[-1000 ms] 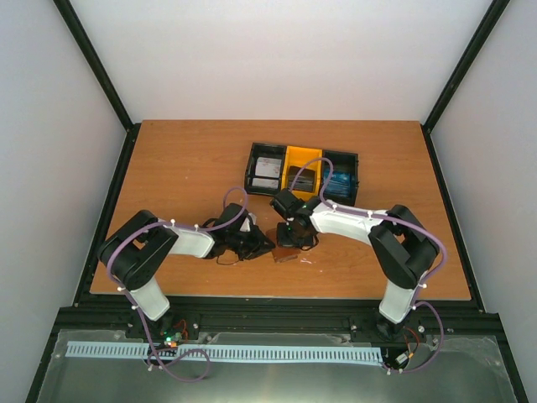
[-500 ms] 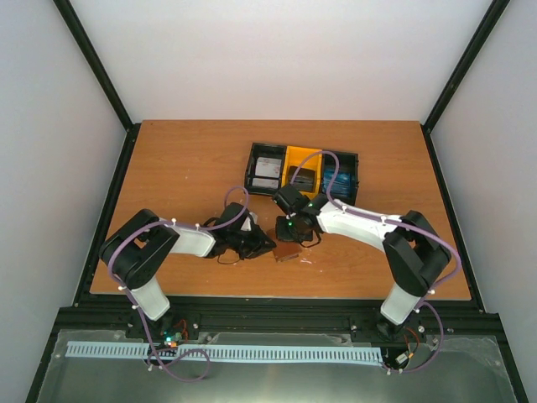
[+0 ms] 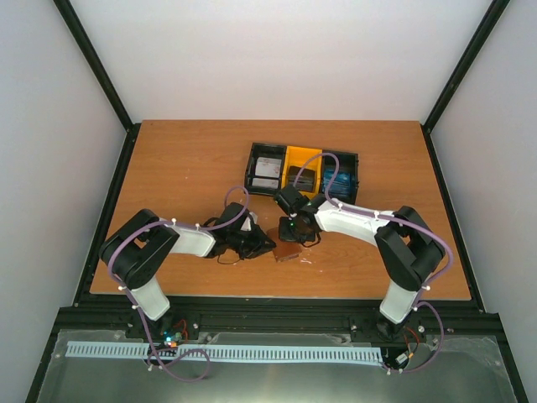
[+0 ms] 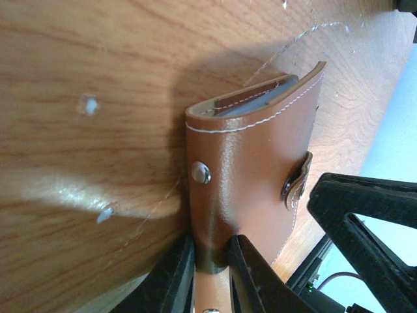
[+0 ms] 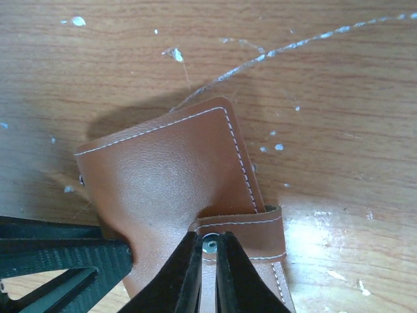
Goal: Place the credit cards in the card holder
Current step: Close the card holder at the center of the board.
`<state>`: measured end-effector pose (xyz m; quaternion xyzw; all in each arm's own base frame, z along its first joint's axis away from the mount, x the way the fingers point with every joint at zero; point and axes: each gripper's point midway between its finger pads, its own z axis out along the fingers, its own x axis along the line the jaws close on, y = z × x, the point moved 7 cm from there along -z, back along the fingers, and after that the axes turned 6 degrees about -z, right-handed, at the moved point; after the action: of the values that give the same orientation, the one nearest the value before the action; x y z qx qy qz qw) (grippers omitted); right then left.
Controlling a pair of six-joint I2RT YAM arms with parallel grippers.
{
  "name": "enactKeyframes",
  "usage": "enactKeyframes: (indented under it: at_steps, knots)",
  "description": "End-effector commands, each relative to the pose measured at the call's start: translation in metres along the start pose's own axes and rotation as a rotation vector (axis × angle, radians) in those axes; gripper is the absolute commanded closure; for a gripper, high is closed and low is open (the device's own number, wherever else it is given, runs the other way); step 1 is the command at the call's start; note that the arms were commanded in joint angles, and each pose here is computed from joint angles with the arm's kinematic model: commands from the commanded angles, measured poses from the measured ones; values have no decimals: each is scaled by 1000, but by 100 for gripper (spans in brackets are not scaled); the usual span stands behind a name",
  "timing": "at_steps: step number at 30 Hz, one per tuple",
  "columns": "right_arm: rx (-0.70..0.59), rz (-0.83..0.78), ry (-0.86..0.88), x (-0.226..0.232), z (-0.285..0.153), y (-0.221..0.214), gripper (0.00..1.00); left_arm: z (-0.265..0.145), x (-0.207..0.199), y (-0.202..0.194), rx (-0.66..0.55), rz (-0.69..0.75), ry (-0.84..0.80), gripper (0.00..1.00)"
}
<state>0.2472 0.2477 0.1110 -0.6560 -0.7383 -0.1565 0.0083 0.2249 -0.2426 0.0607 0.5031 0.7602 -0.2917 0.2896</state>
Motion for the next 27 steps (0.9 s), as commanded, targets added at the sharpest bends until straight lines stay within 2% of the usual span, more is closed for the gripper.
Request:
enactKeyframes:
  at_steps: [1,18,27]
  knots:
    - [12,10,-17,-4,8,-2,92,3,83,-12,-18,-140,372,83]
    - [34,0,-32,-6,22,-3,94,2,84,-12,-20,-141,373,83]
    - [111,-1,-55,-13,37,-16,96,3,85,-12,-19,-141,376,83]
